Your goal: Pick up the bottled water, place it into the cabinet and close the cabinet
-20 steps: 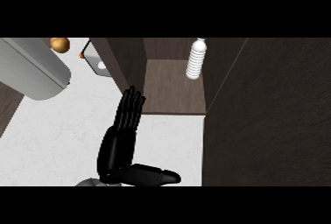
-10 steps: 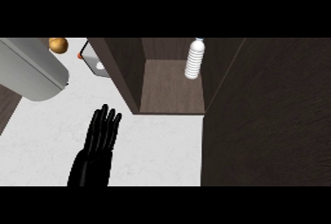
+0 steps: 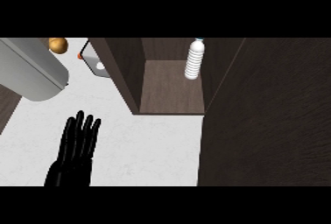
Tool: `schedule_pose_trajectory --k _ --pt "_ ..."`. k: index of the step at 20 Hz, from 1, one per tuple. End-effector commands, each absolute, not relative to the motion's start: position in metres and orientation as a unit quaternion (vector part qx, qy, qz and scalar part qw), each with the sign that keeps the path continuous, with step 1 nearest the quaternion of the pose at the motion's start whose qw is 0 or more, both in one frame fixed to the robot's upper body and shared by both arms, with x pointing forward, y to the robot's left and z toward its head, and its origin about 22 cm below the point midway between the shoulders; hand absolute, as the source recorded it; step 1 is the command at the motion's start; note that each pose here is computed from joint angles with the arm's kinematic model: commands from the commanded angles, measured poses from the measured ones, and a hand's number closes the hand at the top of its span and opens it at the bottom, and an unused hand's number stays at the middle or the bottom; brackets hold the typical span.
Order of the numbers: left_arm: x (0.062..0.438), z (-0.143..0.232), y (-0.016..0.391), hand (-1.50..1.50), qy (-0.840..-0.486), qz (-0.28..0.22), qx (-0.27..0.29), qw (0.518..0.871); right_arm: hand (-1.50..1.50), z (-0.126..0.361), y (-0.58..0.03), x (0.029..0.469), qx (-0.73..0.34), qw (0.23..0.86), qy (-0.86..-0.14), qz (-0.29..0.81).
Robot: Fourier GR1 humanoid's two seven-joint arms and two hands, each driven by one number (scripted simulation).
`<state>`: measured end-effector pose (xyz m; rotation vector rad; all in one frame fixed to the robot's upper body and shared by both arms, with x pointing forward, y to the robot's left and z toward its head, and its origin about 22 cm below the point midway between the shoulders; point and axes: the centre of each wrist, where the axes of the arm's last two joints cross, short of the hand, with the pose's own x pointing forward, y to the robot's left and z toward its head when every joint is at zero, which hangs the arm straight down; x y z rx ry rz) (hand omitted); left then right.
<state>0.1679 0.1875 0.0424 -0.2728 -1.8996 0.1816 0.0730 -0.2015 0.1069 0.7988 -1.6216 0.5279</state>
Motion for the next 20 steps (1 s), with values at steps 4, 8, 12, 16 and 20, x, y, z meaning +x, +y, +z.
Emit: schedule_pose_trajectory --k 4,8,12,16,20 --pt "0.155 0.047 0.206 -1.5 -0.809 0.087 -0.111 0.57 1.5 0.157 -0.167 0.068 0.287 0.523 -0.737 0.317" --pt "0.15 0.045 0.225 -1.5 -0.803 0.081 -0.114 0.579 1.5 0.166 -0.156 0.073 0.268 0.512 -0.741 0.343" --pt "0.143 0.046 0.235 -1.5 -0.808 0.085 -0.108 0.574 1.5 0.167 -0.137 0.084 0.268 0.508 -0.74 0.351" --pt "0.139 0.041 0.239 -1.5 -0.808 0.088 -0.11 0.571 1.5 0.169 -0.12 0.094 0.262 0.5 -0.743 0.36" --pt "0.143 0.051 0.25 -1.5 -0.809 0.084 -0.112 0.571 1.5 0.167 -0.107 0.106 0.253 0.494 -0.738 0.383"
